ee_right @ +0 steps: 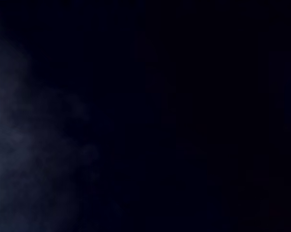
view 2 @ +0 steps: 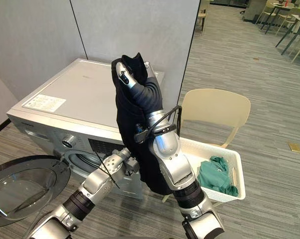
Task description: Pick up the laundry basket with both hands and put the clothes into the washing machine.
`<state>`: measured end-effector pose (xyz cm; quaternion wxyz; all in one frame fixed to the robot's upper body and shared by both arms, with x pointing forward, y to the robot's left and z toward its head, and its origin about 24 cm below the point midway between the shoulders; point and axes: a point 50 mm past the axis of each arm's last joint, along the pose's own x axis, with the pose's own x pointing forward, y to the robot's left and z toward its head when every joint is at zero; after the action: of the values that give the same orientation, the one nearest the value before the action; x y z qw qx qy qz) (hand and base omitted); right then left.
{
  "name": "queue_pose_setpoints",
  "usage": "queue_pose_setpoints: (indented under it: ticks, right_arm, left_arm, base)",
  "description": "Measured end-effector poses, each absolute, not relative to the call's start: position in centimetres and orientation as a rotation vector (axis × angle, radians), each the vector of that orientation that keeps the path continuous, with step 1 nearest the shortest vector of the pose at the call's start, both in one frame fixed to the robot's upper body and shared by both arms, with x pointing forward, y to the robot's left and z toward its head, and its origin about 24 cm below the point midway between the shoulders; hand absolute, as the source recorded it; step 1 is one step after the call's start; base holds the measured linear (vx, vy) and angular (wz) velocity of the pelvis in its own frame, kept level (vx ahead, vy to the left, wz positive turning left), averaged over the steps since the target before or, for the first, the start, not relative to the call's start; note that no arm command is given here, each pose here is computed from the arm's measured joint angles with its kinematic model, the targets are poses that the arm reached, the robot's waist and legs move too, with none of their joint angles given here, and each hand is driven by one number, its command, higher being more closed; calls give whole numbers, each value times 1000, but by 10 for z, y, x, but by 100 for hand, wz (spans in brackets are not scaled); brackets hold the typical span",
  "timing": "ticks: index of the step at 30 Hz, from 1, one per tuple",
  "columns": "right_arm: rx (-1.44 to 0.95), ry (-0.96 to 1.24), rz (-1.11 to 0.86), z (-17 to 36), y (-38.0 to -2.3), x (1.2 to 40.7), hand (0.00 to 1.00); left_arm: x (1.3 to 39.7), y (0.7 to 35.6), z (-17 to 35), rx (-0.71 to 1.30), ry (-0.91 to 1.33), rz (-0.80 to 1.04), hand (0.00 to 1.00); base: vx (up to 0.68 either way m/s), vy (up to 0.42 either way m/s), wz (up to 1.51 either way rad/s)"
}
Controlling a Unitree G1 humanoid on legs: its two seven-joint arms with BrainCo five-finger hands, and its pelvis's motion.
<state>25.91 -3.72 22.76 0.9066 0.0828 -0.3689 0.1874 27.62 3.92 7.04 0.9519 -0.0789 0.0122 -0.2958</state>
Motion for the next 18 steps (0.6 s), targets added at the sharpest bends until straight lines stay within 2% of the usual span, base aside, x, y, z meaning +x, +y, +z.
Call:
queue_pose_setpoints:
  ticks: [12, 18]
  right_arm:
    - [173, -725, 415, 221, -27, 259, 100]
    - [145, -710, 380, 214, -31, 260, 100]
  left_arm:
    - [280, 40, 76, -205, -4, -517, 100]
    - [286, 52, 84, -252, -50, -406, 100]
  base:
    - [0, 0, 0]
    - [0, 0, 0]
